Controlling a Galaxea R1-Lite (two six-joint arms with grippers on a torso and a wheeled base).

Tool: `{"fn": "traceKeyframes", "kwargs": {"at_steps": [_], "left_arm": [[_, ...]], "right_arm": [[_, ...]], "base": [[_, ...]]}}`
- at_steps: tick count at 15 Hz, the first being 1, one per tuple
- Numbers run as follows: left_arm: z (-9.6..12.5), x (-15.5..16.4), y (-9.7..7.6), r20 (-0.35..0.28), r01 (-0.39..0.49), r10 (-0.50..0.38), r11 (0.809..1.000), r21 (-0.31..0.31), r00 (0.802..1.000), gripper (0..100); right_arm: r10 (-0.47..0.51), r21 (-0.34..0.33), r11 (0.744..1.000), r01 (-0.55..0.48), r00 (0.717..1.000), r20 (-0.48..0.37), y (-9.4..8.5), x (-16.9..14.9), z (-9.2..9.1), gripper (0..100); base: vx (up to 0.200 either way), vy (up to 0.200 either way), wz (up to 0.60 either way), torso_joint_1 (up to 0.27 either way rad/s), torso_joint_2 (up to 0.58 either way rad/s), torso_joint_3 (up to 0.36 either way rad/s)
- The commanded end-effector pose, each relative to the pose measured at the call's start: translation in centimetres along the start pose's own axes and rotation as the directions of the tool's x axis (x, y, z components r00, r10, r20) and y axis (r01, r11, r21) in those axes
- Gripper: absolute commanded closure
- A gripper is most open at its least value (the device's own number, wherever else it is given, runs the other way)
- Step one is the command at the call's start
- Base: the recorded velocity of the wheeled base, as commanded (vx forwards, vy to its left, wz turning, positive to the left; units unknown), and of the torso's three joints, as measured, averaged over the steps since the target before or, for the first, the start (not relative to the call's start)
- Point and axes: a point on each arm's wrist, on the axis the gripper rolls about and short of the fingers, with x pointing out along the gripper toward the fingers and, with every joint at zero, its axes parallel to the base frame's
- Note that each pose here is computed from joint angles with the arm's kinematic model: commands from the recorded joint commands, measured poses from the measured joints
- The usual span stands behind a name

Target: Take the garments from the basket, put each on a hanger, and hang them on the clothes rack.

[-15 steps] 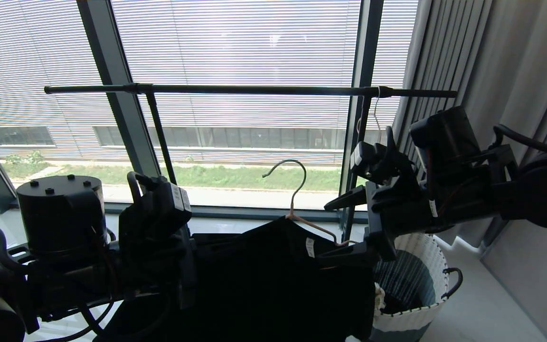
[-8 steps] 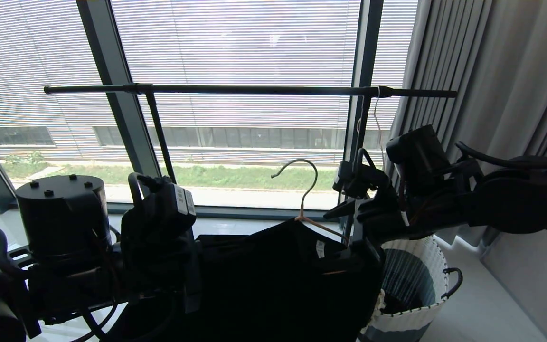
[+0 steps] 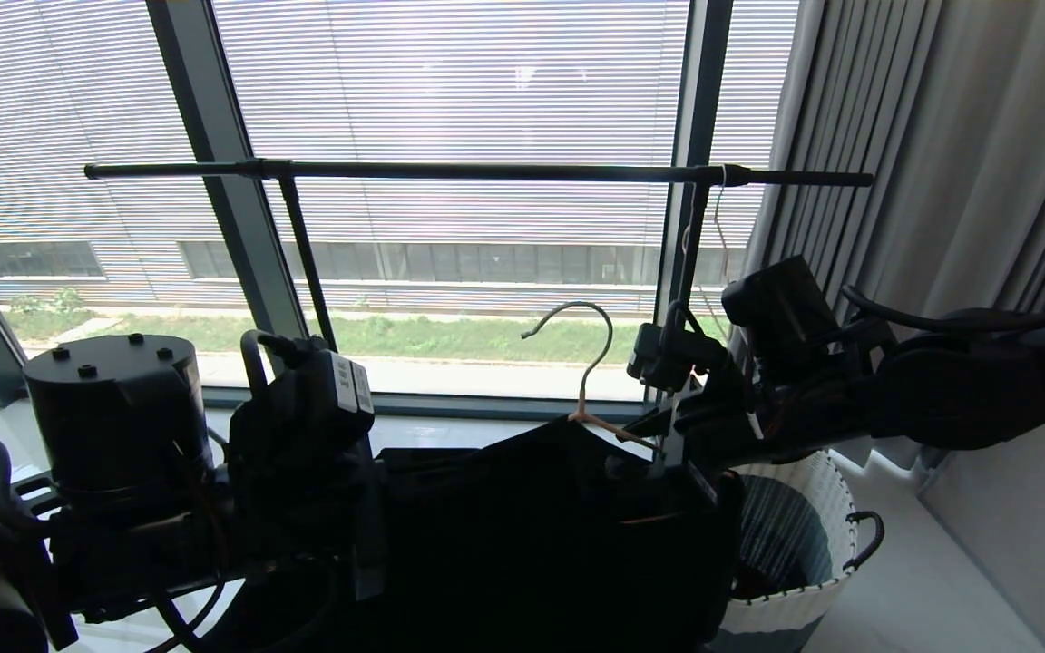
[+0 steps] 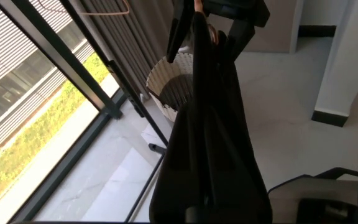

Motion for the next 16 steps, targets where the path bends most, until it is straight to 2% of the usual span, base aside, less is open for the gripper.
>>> {"fn": "traceKeyframes", "kwargs": {"at_steps": [1,4,7,8,10,12,14,16], "left_arm": [[0.1,0.1,0.0,0.003,0.003,-0.003,1.000,0.003,1.000,100],[0.1,0.0,-0.1,0.002,0.002,-0.002,1.000,0.004,1.000,100],[0.0,0.0,0.0,-0.005,-0.005,0.005,1.000,0.009,1.000,100],[0.0,0.0,0.0,-0.004,-0.012,0.012,1.000,0.012,1.000,0],[-0.2,-0.1,0.4,-0.011,-0.041,0.041,0.999,0.003,0.999,0],[-0.5,-0.7,1.3,-0.038,-0.115,0.114,0.993,-0.007,0.993,0],[-1.2,-1.6,2.5,-0.064,-0.177,0.175,0.984,-0.021,0.982,0],[-2.4,-3.0,3.9,-0.106,-0.262,0.256,0.964,-0.043,0.961,0]], "right_arm": [[0.005,0.003,1.000,-0.005,1.000,-0.006,0.0,0.3,-0.1,100],[-0.007,-0.018,1.000,0.007,1.000,-0.002,-0.1,0.4,-0.1,100],[-0.037,-0.085,0.996,0.041,0.998,0.042,-0.3,0.2,0.3,100],[-0.046,-0.117,0.992,0.053,0.997,0.062,-0.3,0.1,0.5,100],[-0.067,-0.192,0.977,0.088,0.991,0.113,-0.2,-0.4,0.9,100],[-0.087,-0.252,0.960,0.126,0.983,0.161,0.2,-1.4,0.9,100],[-0.117,-0.286,0.943,0.170,0.974,0.193,0.3,-2.3,0.2,100],[-0.156,-0.323,0.920,0.223,0.963,0.220,0.2,-3.0,-1.0,100]], "base": [[0.000,0.000,0.00,0.000,0.00,0.000],[0.000,0.000,0.00,0.000,0.00,0.000],[0.000,0.000,0.00,0.000,0.00,0.000],[0.000,0.000,0.00,0.000,0.00,0.000],[0.000,0.000,0.00,0.000,0.00,0.000],[0.000,0.000,0.00,0.000,0.00,0.000],[0.000,0.000,0.00,0.000,0.00,0.000],[0.000,0.000,0.00,0.000,0.00,0.000]]}}
